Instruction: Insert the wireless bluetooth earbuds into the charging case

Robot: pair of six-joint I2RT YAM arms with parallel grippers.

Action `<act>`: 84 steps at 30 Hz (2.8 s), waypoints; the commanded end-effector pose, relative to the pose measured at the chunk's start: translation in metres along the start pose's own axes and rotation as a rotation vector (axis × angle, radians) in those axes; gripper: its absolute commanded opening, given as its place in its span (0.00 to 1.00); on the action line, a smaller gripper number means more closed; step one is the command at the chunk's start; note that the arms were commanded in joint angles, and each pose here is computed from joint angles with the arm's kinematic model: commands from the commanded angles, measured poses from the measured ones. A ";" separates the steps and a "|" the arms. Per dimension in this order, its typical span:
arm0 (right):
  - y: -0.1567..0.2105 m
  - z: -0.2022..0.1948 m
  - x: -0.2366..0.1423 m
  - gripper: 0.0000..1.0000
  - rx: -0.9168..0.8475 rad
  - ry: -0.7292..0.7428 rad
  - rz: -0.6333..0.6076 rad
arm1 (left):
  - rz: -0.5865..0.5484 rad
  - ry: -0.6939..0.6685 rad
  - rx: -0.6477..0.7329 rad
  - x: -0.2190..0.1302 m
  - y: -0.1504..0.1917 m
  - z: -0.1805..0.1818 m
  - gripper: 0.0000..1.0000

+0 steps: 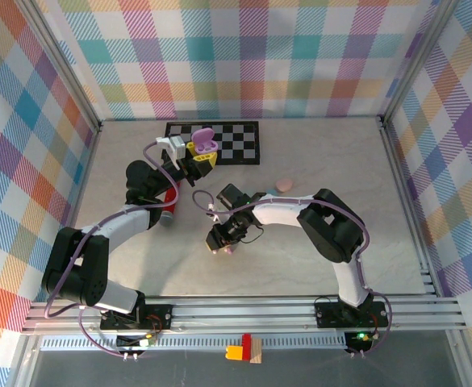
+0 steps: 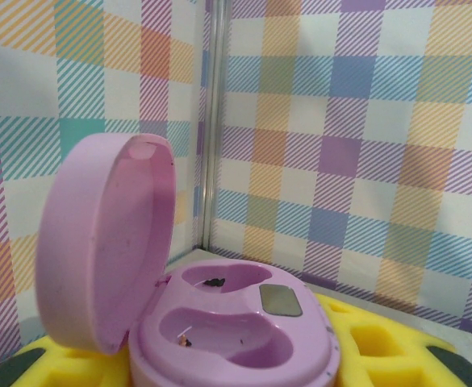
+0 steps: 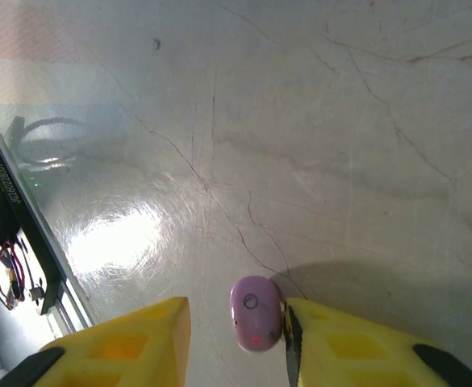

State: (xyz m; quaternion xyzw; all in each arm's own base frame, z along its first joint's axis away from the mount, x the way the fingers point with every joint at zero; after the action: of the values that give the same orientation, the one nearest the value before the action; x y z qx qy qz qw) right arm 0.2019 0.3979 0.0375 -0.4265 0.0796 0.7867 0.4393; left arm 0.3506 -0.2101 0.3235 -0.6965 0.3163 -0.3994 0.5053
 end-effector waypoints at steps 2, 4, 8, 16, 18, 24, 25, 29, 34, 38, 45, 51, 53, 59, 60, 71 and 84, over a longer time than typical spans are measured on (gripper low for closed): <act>0.007 -0.002 0.010 0.34 0.019 -0.001 0.045 | -0.052 0.031 0.063 0.000 -0.023 -0.006 0.36; 0.008 -0.005 0.011 0.33 0.027 0.006 0.052 | -0.049 0.033 0.065 0.000 -0.023 -0.006 0.36; 0.008 -0.007 0.013 0.29 0.035 0.019 0.060 | -0.048 0.031 0.065 -0.001 -0.022 -0.006 0.36; 0.004 -0.009 0.006 0.20 0.037 0.057 0.028 | -0.042 0.020 0.071 -0.001 -0.020 -0.004 0.36; -0.001 -0.011 -0.001 0.19 0.030 0.098 -0.017 | -0.037 0.011 0.076 -0.001 -0.019 -0.003 0.36; -0.014 -0.034 -0.039 0.20 0.068 0.267 -0.199 | -0.020 -0.022 0.098 -0.004 -0.017 0.000 0.36; -0.014 -0.040 -0.046 0.20 0.093 0.292 -0.230 | -0.018 -0.023 0.102 -0.004 -0.017 -0.001 0.36; -0.011 -0.071 -0.082 0.19 0.209 0.432 -0.367 | -0.006 -0.037 0.122 -0.006 -0.016 -0.001 0.36; 0.000 -0.103 -0.127 0.18 0.329 0.587 -0.501 | 0.018 -0.046 0.122 -0.008 -0.011 -0.001 0.36; 0.016 -0.126 -0.153 0.17 0.441 0.746 -0.557 | 0.024 -0.027 0.112 -0.009 -0.008 -0.004 0.36; 0.027 -0.135 -0.161 0.17 0.500 0.808 -0.586 | 0.052 -0.001 0.119 -0.011 0.001 -0.011 0.37; -0.003 -0.096 -0.183 0.20 0.276 0.688 -0.675 | 0.134 -0.008 0.142 -0.004 0.023 -0.015 0.37; -0.013 -0.080 -0.195 0.20 0.193 0.664 -0.705 | 0.167 -0.008 0.147 -0.001 0.033 -0.017 0.37; -0.042 -0.020 -0.246 0.19 -0.009 0.583 -0.821 | 0.242 0.006 0.188 0.008 0.055 -0.029 0.37; -0.046 -0.011 -0.255 0.19 -0.027 0.567 -0.840 | 0.253 0.021 0.188 0.009 0.058 -0.033 0.37; -0.079 0.081 -0.301 0.18 -0.245 0.304 -0.956 | 0.311 0.095 0.193 0.025 0.080 -0.052 0.37; -0.093 0.078 -0.284 0.18 -0.217 0.245 -0.931 | 0.282 0.127 0.179 0.037 0.077 -0.060 0.37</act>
State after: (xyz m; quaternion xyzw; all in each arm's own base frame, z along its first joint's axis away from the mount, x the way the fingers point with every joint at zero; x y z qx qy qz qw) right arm 0.2951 0.3103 0.3052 -0.5604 -0.1287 0.4591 0.6772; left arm 0.3124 -0.2843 0.2467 -0.5753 0.4269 -0.3630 0.5959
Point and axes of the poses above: each hand's point on the last joint's axis, 136 mm out from that joint toward the fingers, its own x axis out along the fingers, its own z axis along the line the jaws close on, y = z × x, the point moved 1 cm from there along -x, back along the fingers, and after that the axes turned 7 degrees about -x, right-handed, at the moved point
